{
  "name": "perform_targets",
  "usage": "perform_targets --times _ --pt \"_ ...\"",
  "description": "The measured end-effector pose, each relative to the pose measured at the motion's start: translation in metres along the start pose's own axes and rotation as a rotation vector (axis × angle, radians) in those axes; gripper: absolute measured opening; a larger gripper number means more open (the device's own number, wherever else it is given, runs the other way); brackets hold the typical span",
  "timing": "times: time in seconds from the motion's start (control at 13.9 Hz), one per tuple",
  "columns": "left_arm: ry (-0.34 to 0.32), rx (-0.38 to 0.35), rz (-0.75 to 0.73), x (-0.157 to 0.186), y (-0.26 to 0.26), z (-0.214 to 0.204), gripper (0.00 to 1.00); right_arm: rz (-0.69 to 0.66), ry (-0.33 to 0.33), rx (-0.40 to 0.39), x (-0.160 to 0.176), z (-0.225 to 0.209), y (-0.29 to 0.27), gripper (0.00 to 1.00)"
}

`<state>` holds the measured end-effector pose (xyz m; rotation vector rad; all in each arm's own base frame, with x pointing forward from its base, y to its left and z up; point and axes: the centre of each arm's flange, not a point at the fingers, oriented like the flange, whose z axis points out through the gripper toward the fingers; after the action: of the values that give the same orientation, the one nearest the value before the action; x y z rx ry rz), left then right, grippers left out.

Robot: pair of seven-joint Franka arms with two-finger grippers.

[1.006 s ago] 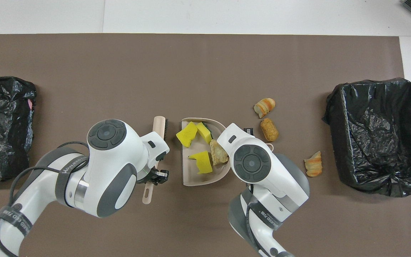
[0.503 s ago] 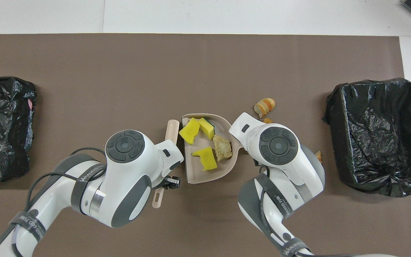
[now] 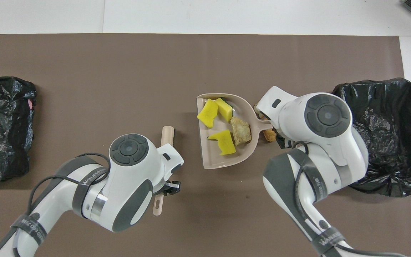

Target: Sweep and dump trash in bin

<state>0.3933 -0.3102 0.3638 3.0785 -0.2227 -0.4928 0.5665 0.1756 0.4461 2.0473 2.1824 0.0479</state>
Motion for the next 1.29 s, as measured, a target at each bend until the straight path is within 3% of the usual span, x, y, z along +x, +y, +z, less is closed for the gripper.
perform_targets --times 0.36,0.65,1.08,1.29 --pt "-0.021 0.084 -0.027 -0.091 0.048 0.035 0.26 0.059 -0.023 0.001 -0.098 -0.027 0.027 0.31" --pt "0.064 0.069 -0.079 -0.147 0.078 0.045 0.26 0.129 -0.044 0.022 -0.193 -0.032 0.029 0.31" --pt "0.131 0.029 -0.165 -0.175 0.104 0.068 0.26 0.115 -0.082 0.049 -0.328 -0.027 0.003 0.31" --pt "0.123 0.046 -0.175 -0.167 0.104 0.088 0.26 0.097 -0.209 0.071 -0.379 -0.035 -0.011 0.31"
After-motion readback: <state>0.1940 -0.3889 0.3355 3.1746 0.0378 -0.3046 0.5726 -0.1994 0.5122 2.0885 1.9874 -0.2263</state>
